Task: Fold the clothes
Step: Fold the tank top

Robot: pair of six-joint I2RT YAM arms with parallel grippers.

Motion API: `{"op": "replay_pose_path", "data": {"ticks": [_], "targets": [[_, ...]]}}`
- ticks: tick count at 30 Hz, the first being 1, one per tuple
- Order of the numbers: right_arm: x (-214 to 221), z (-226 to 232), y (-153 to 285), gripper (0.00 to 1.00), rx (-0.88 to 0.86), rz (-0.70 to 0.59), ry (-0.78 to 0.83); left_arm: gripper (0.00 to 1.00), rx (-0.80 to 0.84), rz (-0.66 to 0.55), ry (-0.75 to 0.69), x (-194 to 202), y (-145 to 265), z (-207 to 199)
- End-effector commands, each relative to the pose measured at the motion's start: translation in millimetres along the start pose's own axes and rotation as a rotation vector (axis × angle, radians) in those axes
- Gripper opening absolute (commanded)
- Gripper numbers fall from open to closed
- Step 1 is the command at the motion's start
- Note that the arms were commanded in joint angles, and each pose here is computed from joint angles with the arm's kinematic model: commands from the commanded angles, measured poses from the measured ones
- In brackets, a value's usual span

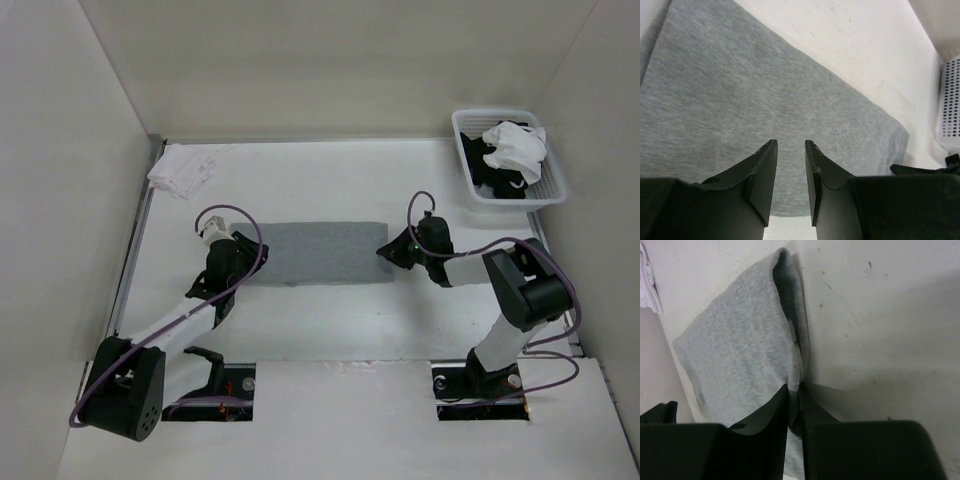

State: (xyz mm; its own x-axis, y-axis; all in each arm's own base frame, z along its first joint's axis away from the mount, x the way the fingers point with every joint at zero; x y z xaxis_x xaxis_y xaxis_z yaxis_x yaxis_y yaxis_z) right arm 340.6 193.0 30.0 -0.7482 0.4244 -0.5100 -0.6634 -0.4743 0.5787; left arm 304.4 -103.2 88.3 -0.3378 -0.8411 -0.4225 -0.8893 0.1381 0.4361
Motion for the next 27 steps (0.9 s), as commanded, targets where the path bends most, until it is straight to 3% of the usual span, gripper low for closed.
{"op": "replay_pose_path", "data": {"ticks": [1, 5, 16, 20, 27], "targets": [[18.0, -12.1, 6.0, 0.12, 0.026, 0.027, -0.01, 0.27, 0.09, -0.013, 0.004, -6.8, 5.4, -33.1], [6.6, -5.1, 30.9, 0.03, 0.01, -0.066, 0.001, 0.27, 0.104, 0.01, -0.004, 2.3, 6.5, -39.4], [-7.9, -6.3, 149.7, 0.01, 0.141, -0.228, 0.101, 0.27, 0.151, 0.105, -0.036, 46.2, 14.8, -58.9], [-29.6, 34.9, 186.3, 0.01, 0.095, -0.262, 0.162, 0.27, 0.193, 0.109, -0.038, 51.6, 23.5, -71.3], [-48.9, 122.6, 171.8, 0.02, 0.032, -0.229, 0.28, 0.27, 0.246, 0.092, -0.017, 41.7, 39.5, -79.3]]}}
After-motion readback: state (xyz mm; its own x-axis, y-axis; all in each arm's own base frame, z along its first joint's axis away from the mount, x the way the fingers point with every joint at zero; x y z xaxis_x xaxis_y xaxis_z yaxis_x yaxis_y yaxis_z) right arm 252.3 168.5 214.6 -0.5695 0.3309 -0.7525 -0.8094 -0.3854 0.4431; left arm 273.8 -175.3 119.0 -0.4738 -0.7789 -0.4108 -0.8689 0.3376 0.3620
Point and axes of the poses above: each gripper's point midway between its finger pads, its own y axis back along the fingers, its own z axis along the line the jaws close on, x = y × z, the point moved 1 cm from there along y, back along the fingers, and after that the axes turned 15 degrees about y, right-handed, at the moved point
